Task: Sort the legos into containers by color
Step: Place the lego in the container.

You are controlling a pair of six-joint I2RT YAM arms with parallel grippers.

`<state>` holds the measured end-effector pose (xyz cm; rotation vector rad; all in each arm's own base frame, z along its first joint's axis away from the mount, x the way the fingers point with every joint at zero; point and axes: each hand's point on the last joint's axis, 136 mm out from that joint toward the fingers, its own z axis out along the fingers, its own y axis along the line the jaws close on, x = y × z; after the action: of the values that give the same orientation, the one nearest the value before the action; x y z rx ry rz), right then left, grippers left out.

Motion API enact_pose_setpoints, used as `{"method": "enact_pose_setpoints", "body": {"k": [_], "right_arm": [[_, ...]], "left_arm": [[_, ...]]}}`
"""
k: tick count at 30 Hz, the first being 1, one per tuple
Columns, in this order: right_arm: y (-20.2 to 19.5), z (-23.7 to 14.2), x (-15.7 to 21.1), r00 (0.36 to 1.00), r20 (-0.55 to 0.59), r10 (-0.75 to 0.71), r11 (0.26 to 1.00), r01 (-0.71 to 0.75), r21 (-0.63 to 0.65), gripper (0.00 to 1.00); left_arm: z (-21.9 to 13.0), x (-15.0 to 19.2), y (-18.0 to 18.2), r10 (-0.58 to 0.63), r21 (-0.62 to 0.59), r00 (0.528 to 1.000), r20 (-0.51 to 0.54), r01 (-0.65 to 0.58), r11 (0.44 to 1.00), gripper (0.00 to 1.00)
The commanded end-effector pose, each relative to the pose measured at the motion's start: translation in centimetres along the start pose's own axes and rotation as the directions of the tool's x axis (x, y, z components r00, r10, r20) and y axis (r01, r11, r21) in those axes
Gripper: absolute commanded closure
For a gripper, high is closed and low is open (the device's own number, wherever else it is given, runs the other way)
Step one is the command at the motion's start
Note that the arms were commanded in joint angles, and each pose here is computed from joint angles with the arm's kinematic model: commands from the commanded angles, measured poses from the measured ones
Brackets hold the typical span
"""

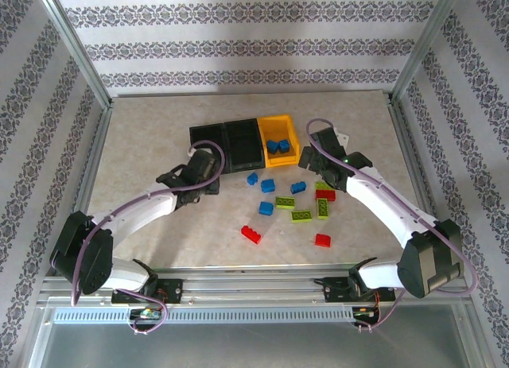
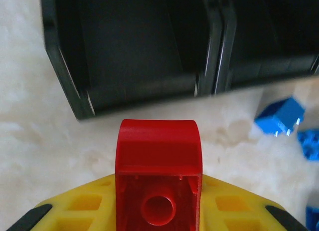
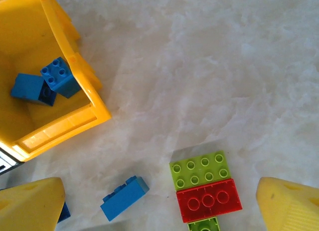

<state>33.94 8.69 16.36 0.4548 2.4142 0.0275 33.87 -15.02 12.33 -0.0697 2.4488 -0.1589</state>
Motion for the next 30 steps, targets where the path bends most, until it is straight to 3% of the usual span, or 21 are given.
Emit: {"method": "enact_pose_setpoints", "body": {"k": [1, 6, 13, 22, 30], "right_arm": [[-1.0, 0.0, 0.1, 1.0, 0.009, 0.027, 0.999, -0.027, 0.027, 0.02], [-1.6, -0.2, 0.4, 0.999, 0.011, 0.034, 0.999, -0.034, 0.036, 0.02], [-2.7, -0.3, 0.7, 0.998, 0.015, 0.055, 0.997, -0.056, 0.061, 0.02], [-5.7, 0.3, 1.6, 0.989, 0.0, 0.149, 0.983, -0.149, 0.104, 0.02], [-7.6, 1.1, 4.2, 0.981, -0.054, 0.187, 0.976, -0.179, 0.127, 0.02]], "left_arm": [[0.0, -4.4, 0.4, 0.021, -0.024, 0.996, 0.083, -0.019, 1.0, 0.68], [1.4, -7.6, 1.1, -0.006, -0.027, 0.995, 0.098, 0.009, 1.0, 0.68], [4.7, -9.5, 1.1, -0.013, -0.039, 0.998, 0.063, 0.016, 0.999, 0.68], [8.0, -9.2, 1.7, 0.011, -0.108, 1.0, -0.014, -0.012, 0.994, 0.67], [8.9, -8.7, 1.9, 0.014, -0.124, 0.999, -0.034, -0.018, 0.992, 0.61]]}}
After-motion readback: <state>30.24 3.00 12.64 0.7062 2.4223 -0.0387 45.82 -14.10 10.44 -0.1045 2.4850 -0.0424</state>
